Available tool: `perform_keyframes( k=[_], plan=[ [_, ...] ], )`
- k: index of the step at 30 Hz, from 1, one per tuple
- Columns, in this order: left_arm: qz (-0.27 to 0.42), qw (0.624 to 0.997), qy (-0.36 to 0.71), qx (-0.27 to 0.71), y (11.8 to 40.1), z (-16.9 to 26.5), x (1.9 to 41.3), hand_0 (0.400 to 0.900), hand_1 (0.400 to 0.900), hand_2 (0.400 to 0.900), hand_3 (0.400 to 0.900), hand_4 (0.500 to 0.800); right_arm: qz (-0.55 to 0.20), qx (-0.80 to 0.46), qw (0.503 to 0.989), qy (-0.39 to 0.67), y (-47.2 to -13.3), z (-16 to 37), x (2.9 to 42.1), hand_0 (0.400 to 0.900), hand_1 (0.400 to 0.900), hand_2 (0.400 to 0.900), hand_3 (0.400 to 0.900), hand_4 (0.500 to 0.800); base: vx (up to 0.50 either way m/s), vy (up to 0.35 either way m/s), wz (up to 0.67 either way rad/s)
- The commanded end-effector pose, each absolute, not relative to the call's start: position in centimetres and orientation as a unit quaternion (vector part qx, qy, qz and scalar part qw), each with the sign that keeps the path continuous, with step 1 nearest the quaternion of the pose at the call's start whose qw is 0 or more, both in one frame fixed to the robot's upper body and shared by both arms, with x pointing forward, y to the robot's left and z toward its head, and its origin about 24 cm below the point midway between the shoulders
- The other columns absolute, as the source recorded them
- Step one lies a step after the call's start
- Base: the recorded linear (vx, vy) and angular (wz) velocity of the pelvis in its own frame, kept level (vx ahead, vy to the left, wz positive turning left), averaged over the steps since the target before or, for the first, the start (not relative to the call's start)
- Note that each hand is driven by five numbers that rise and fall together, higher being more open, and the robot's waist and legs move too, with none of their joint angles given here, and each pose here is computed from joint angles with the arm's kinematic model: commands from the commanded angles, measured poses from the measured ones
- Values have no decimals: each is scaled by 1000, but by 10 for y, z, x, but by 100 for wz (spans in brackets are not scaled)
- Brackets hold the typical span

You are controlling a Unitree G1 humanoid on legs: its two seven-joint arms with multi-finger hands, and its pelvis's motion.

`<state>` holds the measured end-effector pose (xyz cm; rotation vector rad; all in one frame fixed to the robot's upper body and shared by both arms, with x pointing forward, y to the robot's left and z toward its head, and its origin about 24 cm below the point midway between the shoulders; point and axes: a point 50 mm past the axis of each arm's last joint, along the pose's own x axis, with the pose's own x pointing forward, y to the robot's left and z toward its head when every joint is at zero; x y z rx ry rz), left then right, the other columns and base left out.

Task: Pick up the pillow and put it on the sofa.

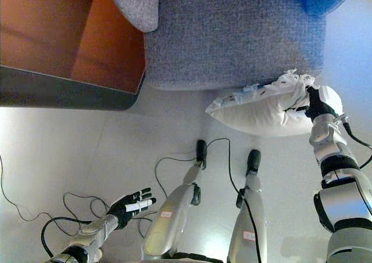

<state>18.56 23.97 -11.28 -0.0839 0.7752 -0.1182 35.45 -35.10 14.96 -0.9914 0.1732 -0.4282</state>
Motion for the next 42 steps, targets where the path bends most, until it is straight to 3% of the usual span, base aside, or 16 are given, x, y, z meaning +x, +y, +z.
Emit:
perform_keyframes(
  k=[1, 3, 4, 22, 32, 42],
  plan=[
    [-40, 911, 406, -50, 242, -125, 159, 900, 900, 900, 900, 800, -236, -482, 844, -18, -357, 228, 358, 900, 900, 900, 900, 800, -1, 30, -1],
    [-42, 911, 406, -50, 239, -125, 158, 900, 900, 900, 900, 800, -232, -470, 851, -18, -354, 231, 359, 900, 900, 900, 900, 800, 1, 4, 2],
    [-42, 911, 407, -48, 239, -126, 158, 900, 900, 900, 900, 800, -222, -465, 857, -18, -353, 233, 360, 400, 400, 400, 400, 500, 0, 0, 0],
    [-45, 909, 412, -39, 253, -123, 152, 900, 900, 900, 900, 800, -144, -472, 869, -31, -349, 228, 357, 400, 400, 400, 400, 500, 2, -10, -2],
    [-24, 900, 434, -22, 277, -120, 141, 900, 900, 900, 900, 800, -15, -473, 881, -8, -333, 198, 353, 400, 400, 400, 400, 500, 31, -59, 2],
    [-3, 868, 496, -9, 300, -128, 99, 900, 900, 900, 900, 800, 110, -482, 869, 6, -311, 193, 346, 400, 400, 400, 400, 500, 137, -30, 8]
  ],
)
